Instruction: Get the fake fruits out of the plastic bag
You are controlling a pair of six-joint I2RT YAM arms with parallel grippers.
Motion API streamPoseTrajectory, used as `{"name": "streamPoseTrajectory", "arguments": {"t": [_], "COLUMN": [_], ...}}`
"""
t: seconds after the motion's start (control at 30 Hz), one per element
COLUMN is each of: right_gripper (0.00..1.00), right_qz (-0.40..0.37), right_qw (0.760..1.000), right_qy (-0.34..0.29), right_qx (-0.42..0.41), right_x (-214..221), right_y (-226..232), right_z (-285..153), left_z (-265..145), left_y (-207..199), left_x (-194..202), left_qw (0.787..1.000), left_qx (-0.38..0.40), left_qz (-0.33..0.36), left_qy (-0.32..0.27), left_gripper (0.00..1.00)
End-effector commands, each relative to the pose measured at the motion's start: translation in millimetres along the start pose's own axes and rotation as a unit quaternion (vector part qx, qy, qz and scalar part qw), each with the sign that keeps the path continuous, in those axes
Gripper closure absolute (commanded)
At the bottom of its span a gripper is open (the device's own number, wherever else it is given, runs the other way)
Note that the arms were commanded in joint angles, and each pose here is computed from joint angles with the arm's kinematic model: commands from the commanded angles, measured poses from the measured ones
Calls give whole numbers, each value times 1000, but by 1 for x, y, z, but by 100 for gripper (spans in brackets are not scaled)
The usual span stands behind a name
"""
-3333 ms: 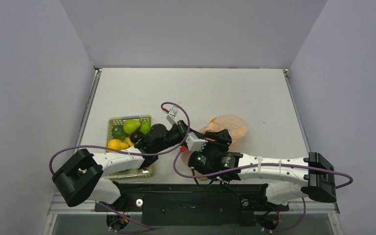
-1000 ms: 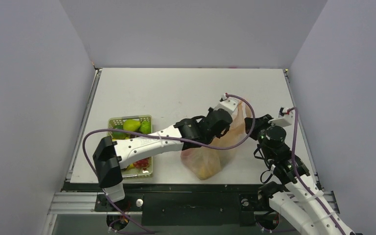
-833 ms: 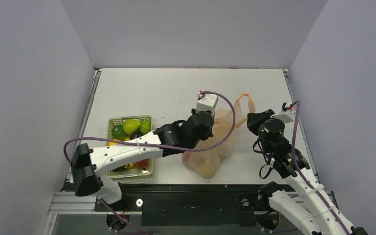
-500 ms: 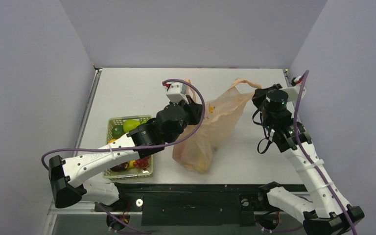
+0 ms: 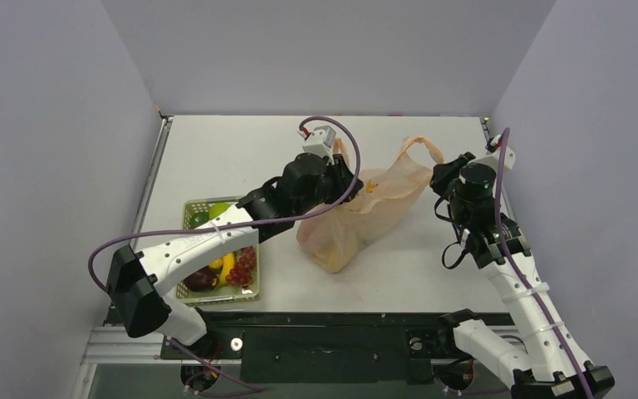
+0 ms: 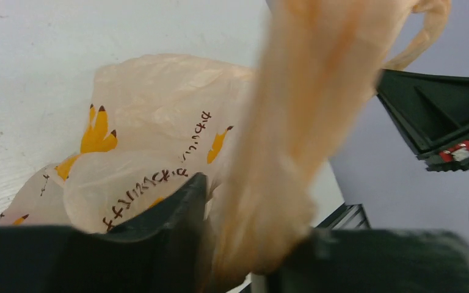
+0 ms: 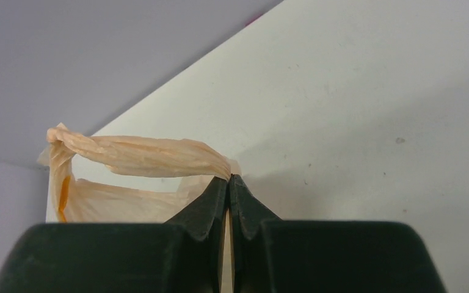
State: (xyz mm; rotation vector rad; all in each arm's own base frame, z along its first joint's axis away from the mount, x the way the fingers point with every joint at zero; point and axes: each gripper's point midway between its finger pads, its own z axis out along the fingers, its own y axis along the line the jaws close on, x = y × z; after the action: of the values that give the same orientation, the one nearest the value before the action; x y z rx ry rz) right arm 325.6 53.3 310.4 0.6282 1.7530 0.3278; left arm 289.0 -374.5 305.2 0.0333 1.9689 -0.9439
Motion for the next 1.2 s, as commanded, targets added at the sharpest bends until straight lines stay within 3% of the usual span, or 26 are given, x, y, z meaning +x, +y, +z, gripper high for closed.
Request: {"name": "streamPoseTrajectory", "arguments": {"t": [0.0,0.13,0.33,0.5,0.57,0.6,0.7,0.77,0.83,1.0,1.17], "right_gripper": [100,100,100,98,82,68,48,43,41,36,32], "right_qz": [-14,-17,-35,-106,-138,-144,-171,-187,-205,-240,-288], "right_qw": [999,998,997,988,977,971,956,949,945,932,902], "right_qy": [14,15,21,58,85,101,118,117,101,69,45], "right_qx": [-33,-50,-59,-96,-138,-162,-208,-225,-235,-262,-318], "right_x": [17,24,29,41,51,58,64,63,53,33,26], "right_y": [-8,-15,-18,-10,2,10,26,34,43,64,95], "right_z": [-19,-33,-40,-40,-44,-45,-46,-42,-40,-36,-47], "left_z": [11,18,7,-23,-31,-31,-29,-27,-27,-35,-46], "left_y": [3,10,15,16,15,14,13,12,13,14,15], "left_x": [11,12,2,-15,-20,-21,-19,-17,-16,-18,-20], "left_qw": [1000,1000,1000,999,999,999,1000,1000,1000,1000,999], "left_qx": [15,4,-11,-5,3,7,15,19,20,18,21], "left_qz": [-20,-18,-13,-16,-12,-8,-1,0,1,11,20], "left_qy": [17,18,4,-29,-38,-38,-27,-22,-20,-21,-18], "left_gripper": [65,49,44,37,33,33,39,45,51,75,84]}}
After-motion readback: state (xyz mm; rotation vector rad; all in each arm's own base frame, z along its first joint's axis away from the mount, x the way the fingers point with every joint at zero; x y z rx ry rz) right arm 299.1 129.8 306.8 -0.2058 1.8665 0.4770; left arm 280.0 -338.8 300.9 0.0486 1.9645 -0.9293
